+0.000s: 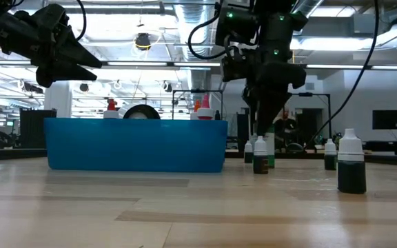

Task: Pick & Place food coloring
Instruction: Put the large green food coloring bottle into the bin

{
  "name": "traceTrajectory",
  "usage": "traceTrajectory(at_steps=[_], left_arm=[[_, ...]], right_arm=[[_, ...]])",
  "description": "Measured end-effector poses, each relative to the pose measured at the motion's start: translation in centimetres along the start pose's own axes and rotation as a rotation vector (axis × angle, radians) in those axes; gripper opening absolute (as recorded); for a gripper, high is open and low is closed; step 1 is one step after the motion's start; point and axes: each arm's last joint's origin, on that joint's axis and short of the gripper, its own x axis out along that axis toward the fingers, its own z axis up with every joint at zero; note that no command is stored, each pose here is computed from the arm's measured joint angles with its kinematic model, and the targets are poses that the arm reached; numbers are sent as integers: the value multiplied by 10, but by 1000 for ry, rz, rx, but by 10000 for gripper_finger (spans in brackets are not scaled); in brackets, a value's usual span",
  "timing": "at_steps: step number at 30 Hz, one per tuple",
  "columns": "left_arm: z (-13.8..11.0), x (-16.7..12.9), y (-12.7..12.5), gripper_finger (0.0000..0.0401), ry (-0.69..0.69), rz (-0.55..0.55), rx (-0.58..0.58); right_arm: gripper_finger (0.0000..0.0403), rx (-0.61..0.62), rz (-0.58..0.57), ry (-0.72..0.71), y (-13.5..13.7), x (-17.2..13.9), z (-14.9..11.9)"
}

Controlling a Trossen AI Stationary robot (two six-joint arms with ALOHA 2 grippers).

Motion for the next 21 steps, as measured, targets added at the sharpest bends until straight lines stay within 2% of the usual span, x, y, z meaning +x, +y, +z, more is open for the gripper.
traceTrajectory(at_steps=[4, 10, 16, 21], left_arm=[[0, 0, 0, 220, 0, 0, -1], [0, 0, 0, 220, 0, 0, -2], [0, 0, 0, 220, 0, 0, -2], [0, 0, 0, 220, 0, 0, -2]], right_arm=[[238, 2, 0, 0, -1, 0, 0], [243, 1, 2, 35, 0, 0, -3], [229, 6, 2, 46, 0, 0, -4], [201, 27, 0, 45, 0, 0, -4]])
